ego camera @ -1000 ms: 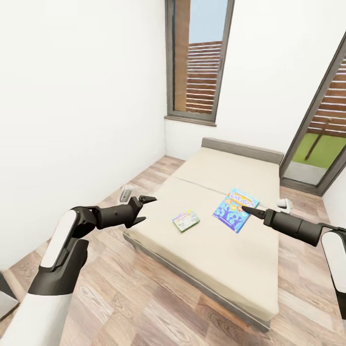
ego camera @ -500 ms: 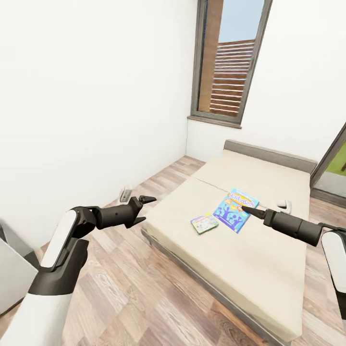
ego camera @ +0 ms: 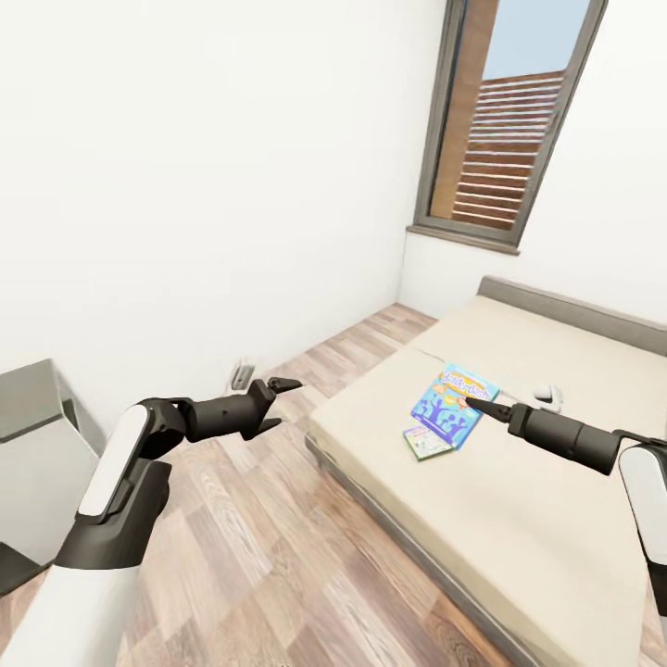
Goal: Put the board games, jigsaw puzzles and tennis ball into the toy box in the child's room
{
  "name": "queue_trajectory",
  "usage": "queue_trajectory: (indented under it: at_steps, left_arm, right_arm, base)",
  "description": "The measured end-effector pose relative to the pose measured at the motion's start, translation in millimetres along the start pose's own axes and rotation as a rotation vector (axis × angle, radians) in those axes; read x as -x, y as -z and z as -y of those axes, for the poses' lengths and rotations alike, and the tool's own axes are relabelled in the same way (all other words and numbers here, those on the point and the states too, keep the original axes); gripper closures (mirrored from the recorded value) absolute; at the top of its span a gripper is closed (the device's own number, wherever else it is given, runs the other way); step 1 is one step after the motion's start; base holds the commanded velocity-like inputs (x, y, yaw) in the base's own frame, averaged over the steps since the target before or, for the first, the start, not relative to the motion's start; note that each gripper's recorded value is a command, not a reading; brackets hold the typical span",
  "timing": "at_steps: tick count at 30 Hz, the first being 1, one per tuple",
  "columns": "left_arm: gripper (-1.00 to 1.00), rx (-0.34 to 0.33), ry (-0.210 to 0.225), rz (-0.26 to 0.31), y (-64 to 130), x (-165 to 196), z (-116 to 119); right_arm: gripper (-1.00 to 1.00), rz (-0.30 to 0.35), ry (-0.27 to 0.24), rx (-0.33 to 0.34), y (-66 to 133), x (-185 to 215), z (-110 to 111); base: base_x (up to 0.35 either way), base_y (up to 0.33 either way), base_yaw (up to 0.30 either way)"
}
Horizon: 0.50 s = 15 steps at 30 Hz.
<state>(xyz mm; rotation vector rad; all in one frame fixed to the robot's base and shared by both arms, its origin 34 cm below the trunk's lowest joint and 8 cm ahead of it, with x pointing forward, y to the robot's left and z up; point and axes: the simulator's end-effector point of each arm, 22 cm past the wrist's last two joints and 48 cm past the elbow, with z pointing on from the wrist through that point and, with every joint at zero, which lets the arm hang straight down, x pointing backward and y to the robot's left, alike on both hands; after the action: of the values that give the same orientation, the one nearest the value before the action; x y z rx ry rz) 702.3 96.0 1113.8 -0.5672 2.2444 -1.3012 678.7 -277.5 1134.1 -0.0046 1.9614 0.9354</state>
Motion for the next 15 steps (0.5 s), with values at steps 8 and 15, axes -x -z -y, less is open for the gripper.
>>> queue_trajectory:
  at_steps: [8, 15]
  left_arm:
    - [-1.0, 0.001, 0.0, -0.001, -0.2, -0.1, -0.1]
    - [-1.0, 0.001, 0.0, -0.001, -0.4, -0.1, -0.3]
  right_arm:
    - [1.0, 0.0, 0.0, 0.0, 0.0, -0.2, 0.1]
    - [1.0, -0.001, 0.0, -0.001, 0.2, -0.3, 0.3]
  base:
    - [0.0, 0.0, 0.3]
    - [0.0, 0.0, 0.3]
